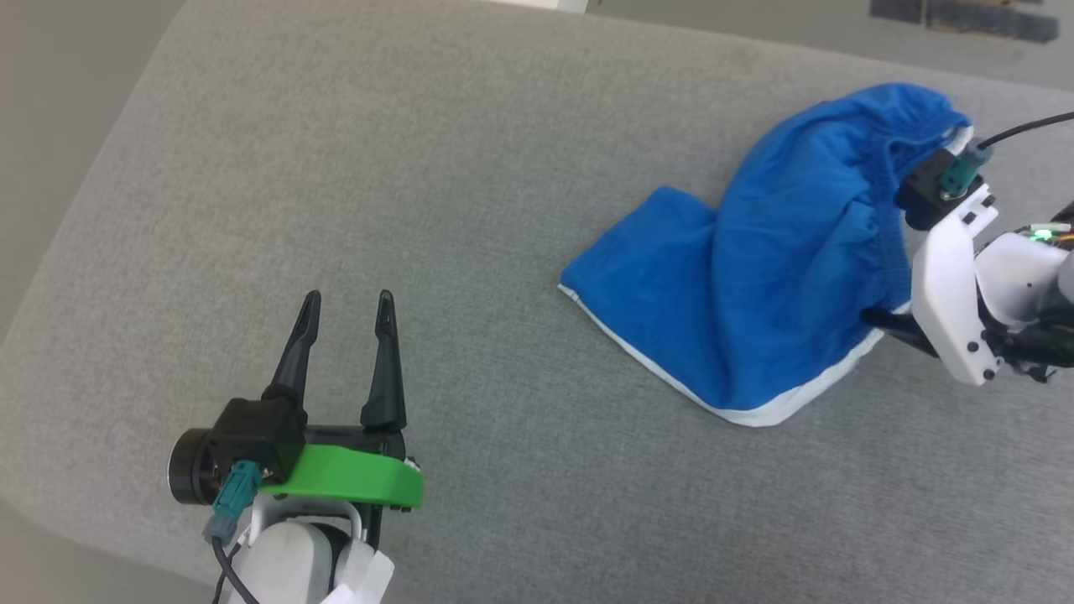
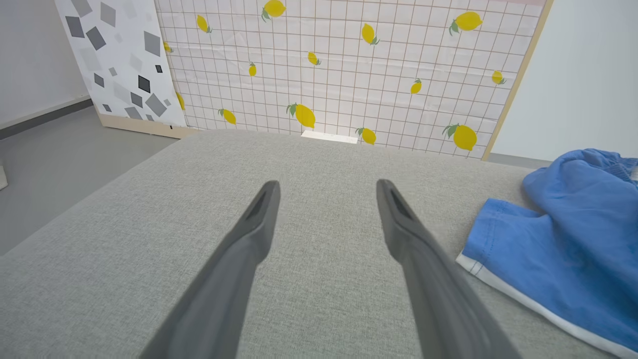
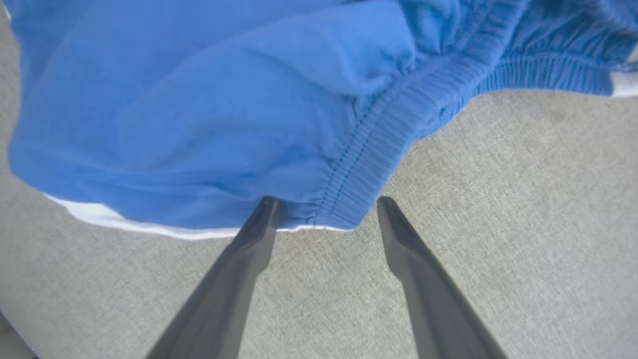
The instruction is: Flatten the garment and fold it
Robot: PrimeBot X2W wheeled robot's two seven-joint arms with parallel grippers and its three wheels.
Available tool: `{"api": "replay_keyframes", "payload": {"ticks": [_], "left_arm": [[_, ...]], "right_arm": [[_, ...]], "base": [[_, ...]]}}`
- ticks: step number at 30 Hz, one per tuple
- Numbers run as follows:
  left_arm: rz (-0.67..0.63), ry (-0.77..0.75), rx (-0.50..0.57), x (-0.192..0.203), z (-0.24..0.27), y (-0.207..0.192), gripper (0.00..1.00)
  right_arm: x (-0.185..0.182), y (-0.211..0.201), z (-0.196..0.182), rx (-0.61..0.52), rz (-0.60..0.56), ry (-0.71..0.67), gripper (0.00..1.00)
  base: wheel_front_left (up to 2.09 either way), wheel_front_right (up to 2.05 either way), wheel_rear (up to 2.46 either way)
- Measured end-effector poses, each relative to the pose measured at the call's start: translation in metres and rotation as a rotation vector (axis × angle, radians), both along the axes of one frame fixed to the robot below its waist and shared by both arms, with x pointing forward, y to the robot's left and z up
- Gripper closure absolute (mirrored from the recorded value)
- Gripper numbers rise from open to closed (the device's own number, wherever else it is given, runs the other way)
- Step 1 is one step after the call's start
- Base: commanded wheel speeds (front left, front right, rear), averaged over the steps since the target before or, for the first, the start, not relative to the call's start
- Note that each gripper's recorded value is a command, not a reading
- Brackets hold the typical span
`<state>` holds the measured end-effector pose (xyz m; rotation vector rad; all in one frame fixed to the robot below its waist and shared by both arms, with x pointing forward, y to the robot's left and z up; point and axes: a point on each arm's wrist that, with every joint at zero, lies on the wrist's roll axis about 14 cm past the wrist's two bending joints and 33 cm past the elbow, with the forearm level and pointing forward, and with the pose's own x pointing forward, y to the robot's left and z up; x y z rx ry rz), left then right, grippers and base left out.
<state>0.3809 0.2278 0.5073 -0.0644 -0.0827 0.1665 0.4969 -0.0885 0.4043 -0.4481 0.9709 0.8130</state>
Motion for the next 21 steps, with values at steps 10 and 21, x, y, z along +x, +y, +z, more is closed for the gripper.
{"api": "replay_keyframes", "payload": {"ticks": [10,21], "left_arm": [[0.030,0.026,0.008,0.001,-0.008,0.008,0.00],[0.015,-0.020,-0.001,-0.009,0.007,0.003,0.00]], "right_arm": [[-0.007,0.008,-0.027,0.007,0.010,0.052,1.00],[-0.021,0.001,0.030,0.184,0.021,-0.160,1.00]], "base": [[0.00,0.00,0.00],[0.00,0.00,0.00]]}}
